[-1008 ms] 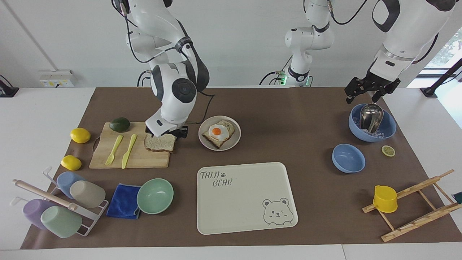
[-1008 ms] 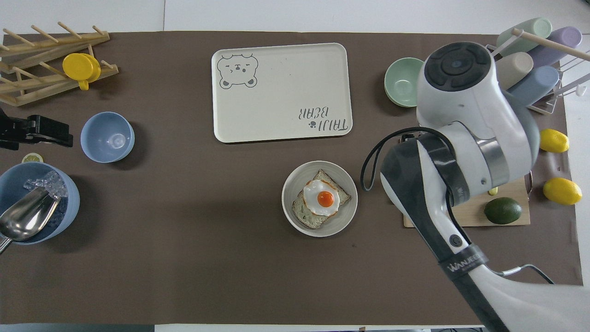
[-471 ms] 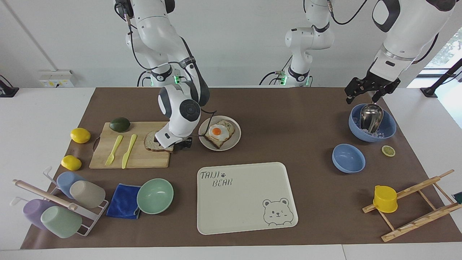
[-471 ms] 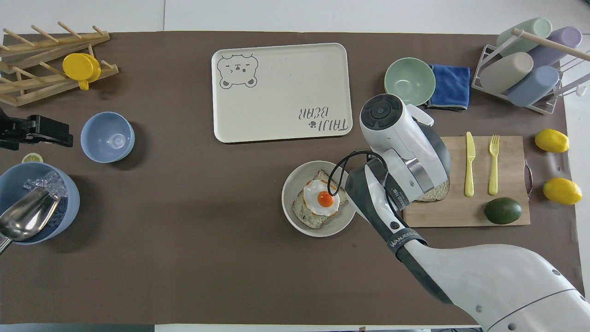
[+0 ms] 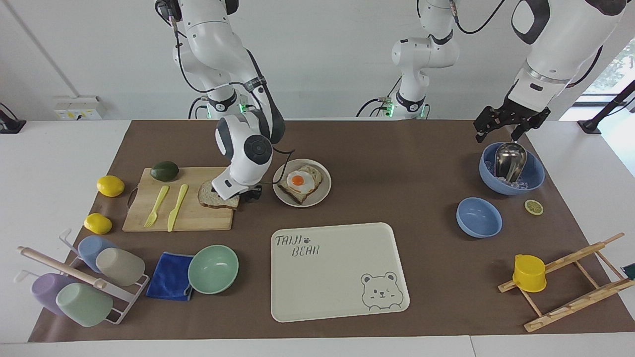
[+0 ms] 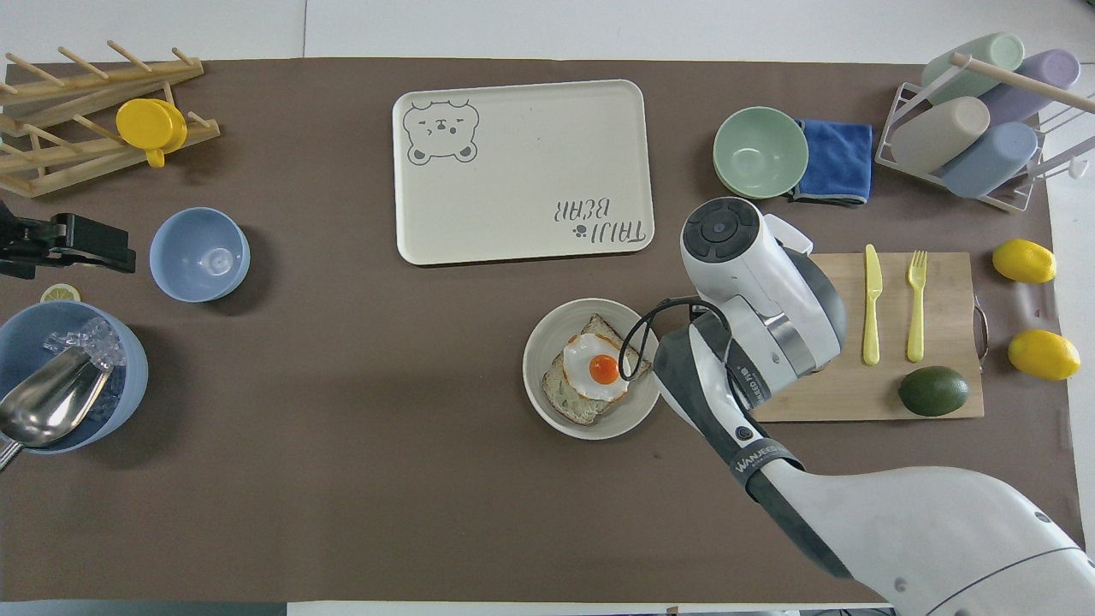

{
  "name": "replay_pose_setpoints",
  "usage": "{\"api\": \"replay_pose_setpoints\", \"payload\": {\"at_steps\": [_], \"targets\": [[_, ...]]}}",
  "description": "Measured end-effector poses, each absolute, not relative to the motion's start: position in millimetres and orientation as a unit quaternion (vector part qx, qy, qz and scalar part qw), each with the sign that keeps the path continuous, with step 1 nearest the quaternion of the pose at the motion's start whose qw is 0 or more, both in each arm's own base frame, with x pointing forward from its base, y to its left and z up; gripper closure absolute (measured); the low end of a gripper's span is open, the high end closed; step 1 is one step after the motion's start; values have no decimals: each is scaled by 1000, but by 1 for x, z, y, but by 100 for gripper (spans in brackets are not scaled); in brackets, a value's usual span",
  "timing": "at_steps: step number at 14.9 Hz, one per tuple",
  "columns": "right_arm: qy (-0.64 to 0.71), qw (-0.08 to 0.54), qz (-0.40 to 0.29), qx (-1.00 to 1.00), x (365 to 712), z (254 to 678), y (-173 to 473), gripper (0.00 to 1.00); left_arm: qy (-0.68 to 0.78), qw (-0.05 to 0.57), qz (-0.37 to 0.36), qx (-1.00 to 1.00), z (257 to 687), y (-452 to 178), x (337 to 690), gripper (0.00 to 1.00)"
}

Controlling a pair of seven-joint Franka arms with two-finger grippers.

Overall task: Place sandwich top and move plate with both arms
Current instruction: 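Carry the bread slice over the plate and lower it onto the egg toast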

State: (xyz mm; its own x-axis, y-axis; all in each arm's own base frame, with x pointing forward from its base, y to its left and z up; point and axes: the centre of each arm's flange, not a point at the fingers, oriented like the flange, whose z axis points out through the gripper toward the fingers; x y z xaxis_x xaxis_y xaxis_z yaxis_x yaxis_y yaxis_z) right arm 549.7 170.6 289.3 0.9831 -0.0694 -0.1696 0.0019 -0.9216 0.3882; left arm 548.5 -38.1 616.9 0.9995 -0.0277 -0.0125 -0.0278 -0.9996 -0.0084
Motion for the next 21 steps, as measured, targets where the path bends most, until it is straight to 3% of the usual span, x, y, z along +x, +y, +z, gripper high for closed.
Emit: {"api": "replay_pose_setpoints", "payload": {"at_steps": [4,6,9,13,14,18,21], "targets": [[-17,197,-93,976,545,287,169,12,15,4,6,-1000,617,-39,548,0],[-17,198,-93,976,545,287,169,32,15,4,6,-1000,617,-39,548,0],[-16,196,-90,976,543,289,168,44,15,4,6,-1000,617,-39,548,0],[-5,192,-83,978,540,299,175,83,15,4,6,-1000,617,-39,548,0],[-2,192,-83,978,540,300,175,88,15,4,6,-1000,617,-39,548,0],[3,202,-97,975,540,310,182,92,15,4,6,-1000,617,-39,548,0],[17,212,-110,971,540,346,217,92,15,4,6,-1000,617,-39,548,0]]}}
